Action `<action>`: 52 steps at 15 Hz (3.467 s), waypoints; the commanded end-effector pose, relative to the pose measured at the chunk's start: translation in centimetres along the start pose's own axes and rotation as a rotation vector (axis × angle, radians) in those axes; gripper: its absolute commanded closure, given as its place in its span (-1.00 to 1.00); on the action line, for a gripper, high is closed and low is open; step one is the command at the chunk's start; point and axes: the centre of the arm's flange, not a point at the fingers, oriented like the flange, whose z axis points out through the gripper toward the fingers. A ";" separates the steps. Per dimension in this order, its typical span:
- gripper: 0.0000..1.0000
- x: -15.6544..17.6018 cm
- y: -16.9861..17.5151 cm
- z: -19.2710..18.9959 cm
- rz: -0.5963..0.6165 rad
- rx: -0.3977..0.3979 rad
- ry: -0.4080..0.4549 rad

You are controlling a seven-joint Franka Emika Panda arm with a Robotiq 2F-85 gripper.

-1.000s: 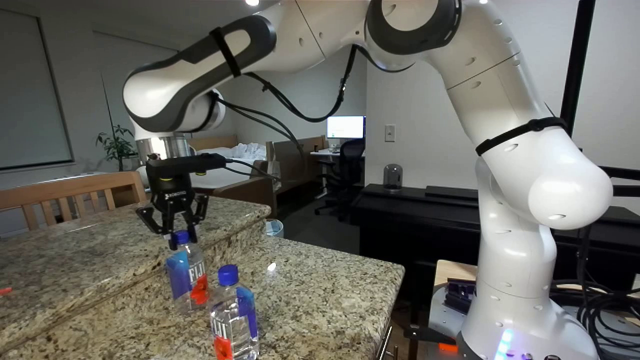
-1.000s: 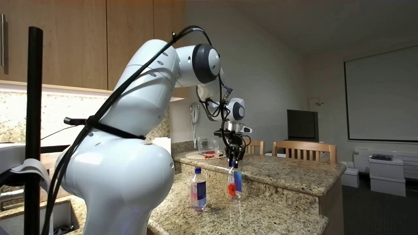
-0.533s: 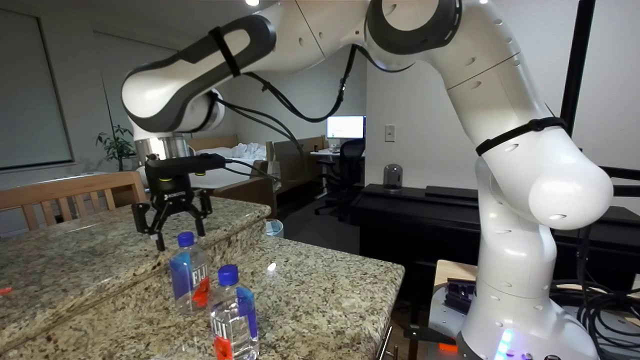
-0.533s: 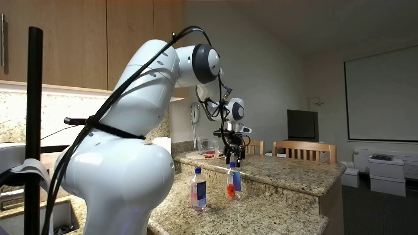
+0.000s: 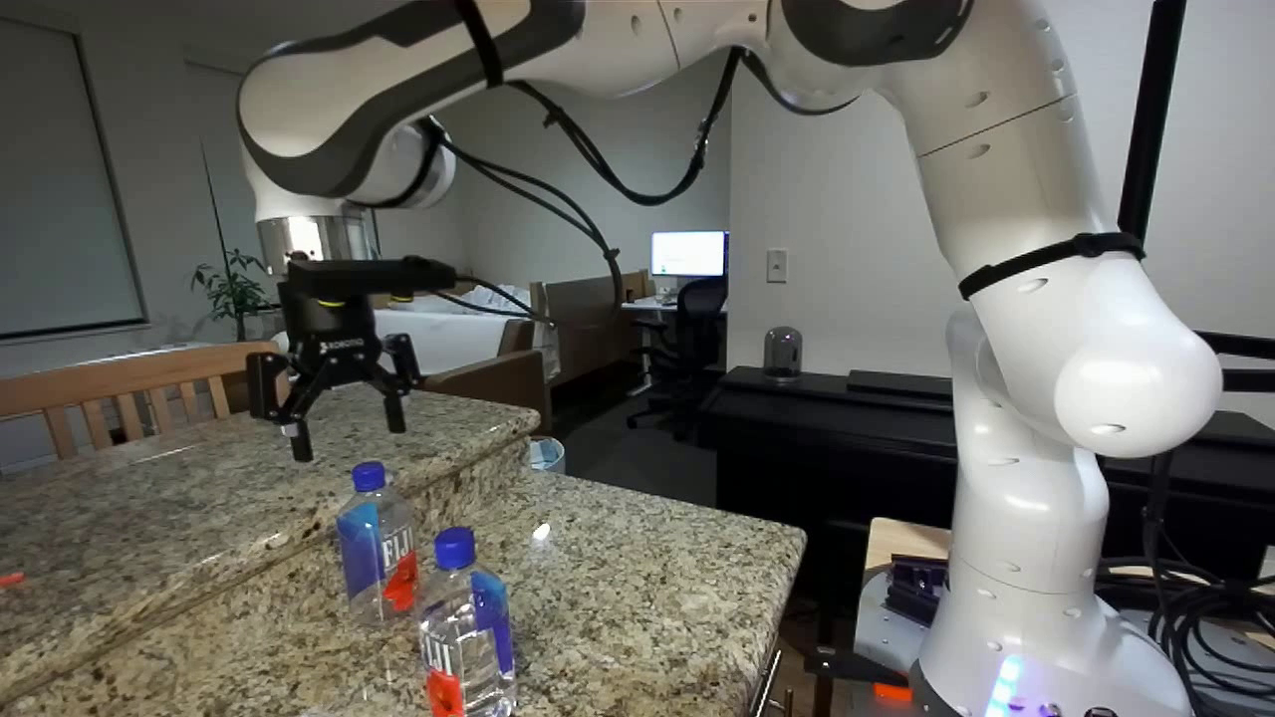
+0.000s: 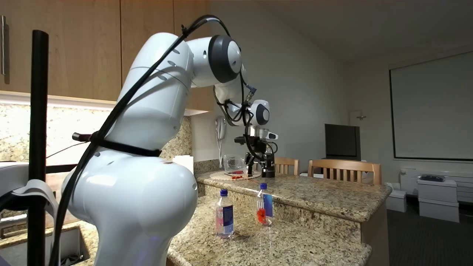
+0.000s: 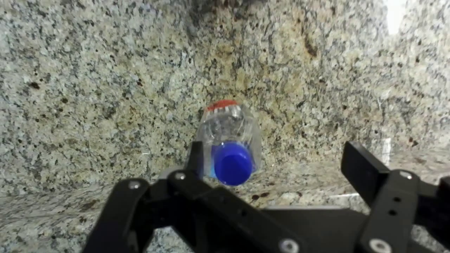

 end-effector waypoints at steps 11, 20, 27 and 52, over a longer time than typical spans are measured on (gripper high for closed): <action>-1.00 -16.2 3.9 4.1 -0.208 -0.006 -0.249; -1.00 -14.2 2.4 3.6 -0.079 0.063 -0.183; -1.00 -16.5 -4.6 6.5 0.226 0.236 -0.062; -1.00 -25.4 -5.1 0.6 1.106 -0.154 0.263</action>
